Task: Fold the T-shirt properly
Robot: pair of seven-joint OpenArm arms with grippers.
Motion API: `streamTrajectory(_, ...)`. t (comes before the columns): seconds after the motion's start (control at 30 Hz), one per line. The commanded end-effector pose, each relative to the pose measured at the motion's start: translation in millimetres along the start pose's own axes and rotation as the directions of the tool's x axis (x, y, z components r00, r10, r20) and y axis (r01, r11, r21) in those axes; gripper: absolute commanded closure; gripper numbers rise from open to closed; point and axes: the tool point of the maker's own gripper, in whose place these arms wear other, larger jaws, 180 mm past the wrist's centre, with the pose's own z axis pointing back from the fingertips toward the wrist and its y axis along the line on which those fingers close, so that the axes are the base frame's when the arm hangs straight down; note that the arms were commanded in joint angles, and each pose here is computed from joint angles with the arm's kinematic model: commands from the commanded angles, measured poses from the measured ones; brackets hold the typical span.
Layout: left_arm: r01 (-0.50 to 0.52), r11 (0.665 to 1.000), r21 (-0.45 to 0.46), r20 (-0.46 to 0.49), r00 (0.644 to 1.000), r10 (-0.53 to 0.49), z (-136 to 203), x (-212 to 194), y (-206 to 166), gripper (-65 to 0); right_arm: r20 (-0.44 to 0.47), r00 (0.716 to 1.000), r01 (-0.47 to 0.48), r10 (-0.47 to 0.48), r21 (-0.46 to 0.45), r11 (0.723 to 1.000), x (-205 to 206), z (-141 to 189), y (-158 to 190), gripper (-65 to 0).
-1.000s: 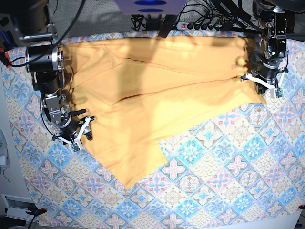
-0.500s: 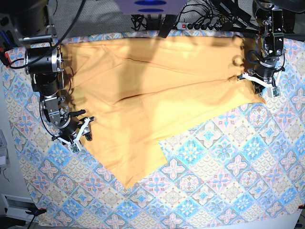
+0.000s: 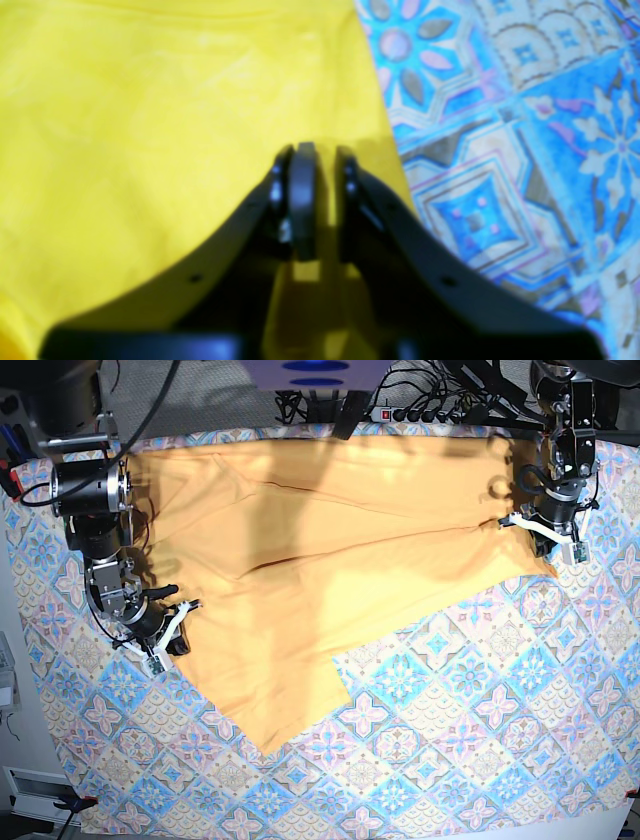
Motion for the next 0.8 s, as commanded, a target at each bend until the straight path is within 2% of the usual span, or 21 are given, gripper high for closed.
streamTrajectory(0.0,0.016,1.0,0.0,0.048,0.999,-0.016,1.8,16.0,1.4,0.0,-0.047,0.999,-0.013,0.014,0.009,1.0,-10.4,4.0,-3.9,-3.4)
streamTrajectory(0.1,0.016,1.0,0.0,0.048,0.999,-0.016,1.8,16.0,1.4,0.0,-0.047,0.998,-0.04,0.039,-0.009,0.999,-11.7,11.1,-13.2,-0.9)
streamTrajectory(0.2,0.016,1.0,-0.001,0.05,0.999,-0.016,1.6,16.7,1.2,0.0,-0.081,0.99,-0.121,0.118,-0.027,0.992,-7.4,21.8,-24.1,-0.7)
streamTrajectory(0.3,0.015,1.0,-0.001,0.054,0.998,-0.015,0.9,18.6,0.7,0.0,-0.114,0.973,-0.2,0.202,0.031,0.979,-10.9,33.5,-8.5,-0.7)
streamTrajectory(0.37,0.015,1.0,0.0,0.053,0.998,-0.015,0.4,18.3,1.2,0.0,-0.083,0.968,-0.235,0.236,0.019,0.972,4.1,36.4,-7.6,-0.6)
streamTrajectory(0.47,0.013,1.0,-0.001,0.056,0.998,-0.013,0.0,19.3,0.5,0.0,-0.003,0.98,-0.197,0.197,-0.072,0.978,23.4,41.0,-28.2,-0.9)
streamTrajectory(0.57,0.001,1.0,-0.005,0.062,0.998,0.0,-1.7,20.9,-3.2,0.0,0.042,0.988,-0.138,0.148,-0.179,0.974,41.6,42.7,-58.2,-6.0)
streamTrajectory(0.77,-0.005,1.0,-0.006,0.06,0.998,0.006,-2.0,19.1,-4.4,0.0,0.03,0.997,-0.062,0.068,-0.165,0.984,49.2,24.3,-60.6,-21.6)
